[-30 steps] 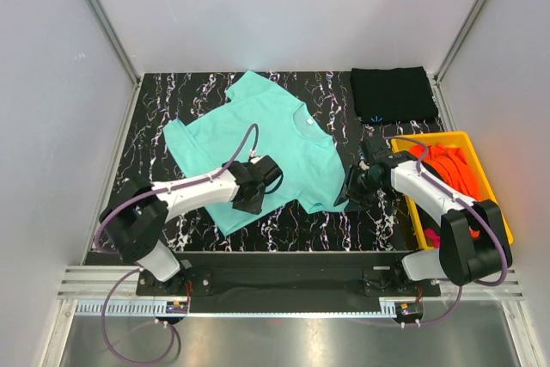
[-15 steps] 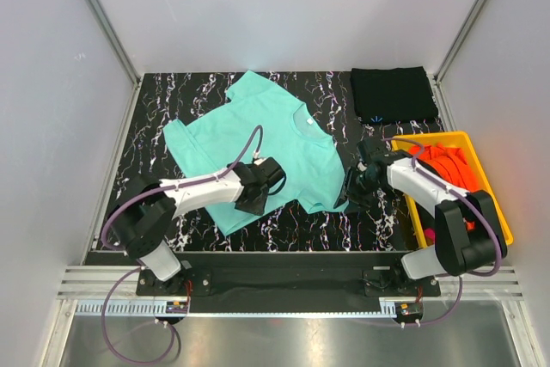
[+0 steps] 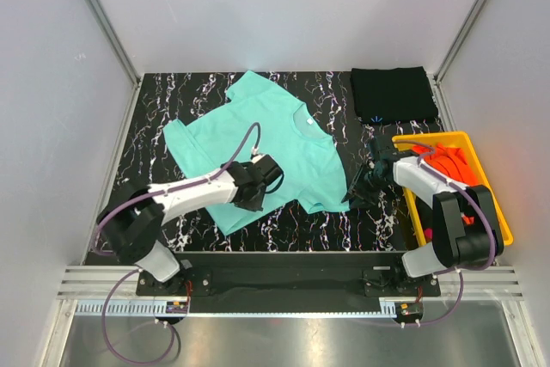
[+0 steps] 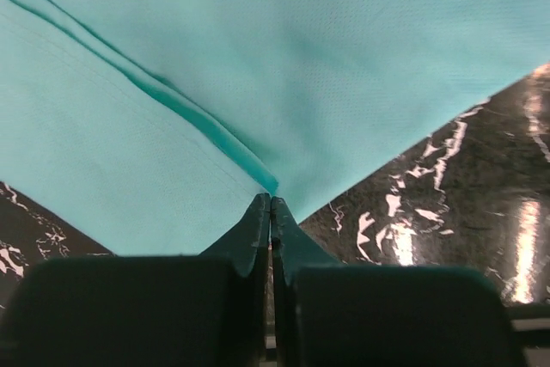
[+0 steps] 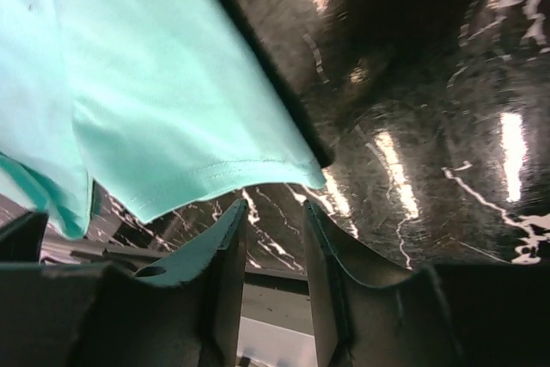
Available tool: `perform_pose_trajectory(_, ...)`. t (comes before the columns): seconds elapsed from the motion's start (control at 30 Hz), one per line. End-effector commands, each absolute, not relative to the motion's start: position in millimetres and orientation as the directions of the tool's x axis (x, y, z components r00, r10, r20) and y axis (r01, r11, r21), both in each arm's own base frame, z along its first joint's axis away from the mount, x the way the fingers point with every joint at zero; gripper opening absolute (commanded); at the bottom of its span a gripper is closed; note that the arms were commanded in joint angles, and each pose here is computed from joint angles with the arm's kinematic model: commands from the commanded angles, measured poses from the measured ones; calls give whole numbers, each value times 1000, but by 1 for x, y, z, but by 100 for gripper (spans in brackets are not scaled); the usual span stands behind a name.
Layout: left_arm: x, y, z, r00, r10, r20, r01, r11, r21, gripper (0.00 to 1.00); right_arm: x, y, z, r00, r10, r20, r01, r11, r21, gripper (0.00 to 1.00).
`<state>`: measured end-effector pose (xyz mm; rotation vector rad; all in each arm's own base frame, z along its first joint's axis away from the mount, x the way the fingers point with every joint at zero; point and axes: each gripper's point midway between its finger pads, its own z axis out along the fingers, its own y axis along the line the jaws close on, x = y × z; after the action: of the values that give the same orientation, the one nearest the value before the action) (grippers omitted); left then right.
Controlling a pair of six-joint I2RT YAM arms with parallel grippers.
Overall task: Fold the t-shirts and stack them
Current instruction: Flatten the tshirt out
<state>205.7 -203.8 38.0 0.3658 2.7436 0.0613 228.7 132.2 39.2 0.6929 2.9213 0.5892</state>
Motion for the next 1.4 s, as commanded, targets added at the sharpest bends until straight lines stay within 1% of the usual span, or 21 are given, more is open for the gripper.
perform_pose_trajectory(0.0, 219, -209, 83, -840, 223, -494, 238, 971, 33, 0, 239, 125, 34, -866, 499, -21, 456, 807, 375, 38)
perform_pose_trajectory(0.1, 219, -209, 105, -813, 191, -550, 237, 971, -13, 0, 240, 126, 27, -864, 503, -8, 465, 806, 366, 36)
perform_pose_trajectory(0.33, 214, -209, 134, -781, 145, -607, 248, 965, -89, 0, 236, 122, 11, -870, 493, 14, 469, 819, 331, 35)
perform_pose_trajectory(0.47, 213, -204, 137, -776, 147, -613, 248, 965, -83, 0, 235, 113, 19, -880, 473, -40, 440, 843, 309, 38)
perform_pose_trajectory(0.6, 212, -201, 136, -775, 154, -613, 246, 967, -69, 0, 233, 93, 23, -885, 459, -81, 438, 878, 196, 45)
perform_pose_trajectory(0.7, 212, -199, 138, -770, 154, -619, 245, 967, -64, 0, 235, 84, 23, -886, 452, -104, 434, 887, 160, 46)
perform_pose_trajectory(0.87, 213, -199, 141, -766, 160, -623, 250, 966, -60, 0, 239, 77, 18, -896, 430, -112, 417, 900, 124, 45)
perform_pose_trajectory(1.0, 212, -198, 140, -767, 163, -620, 252, 966, -58, 0, 247, 80, 15, -911, 393, -129, 374, 916, 145, 43)
perform_pose_trajectory(1.07, 212, -197, 140, -768, 164, -619, 252, 966, -57, 0, 247, 86, 10, -921, 374, -111, 353, 920, 170, 42)
perform_pose_trajectory(1.23, 211, -197, 140, -770, 163, -618, 253, 966, -60, 0, 245, 91, 0, -923, 374, -89, 351, 915, 198, 42)
perform_pose_trajectory(1.37, 212, -197, 143, -764, 156, -626, 251, 966, -66, 0, 251, 93, 0, -921, 375, -101, 349, 913, 211, 41)
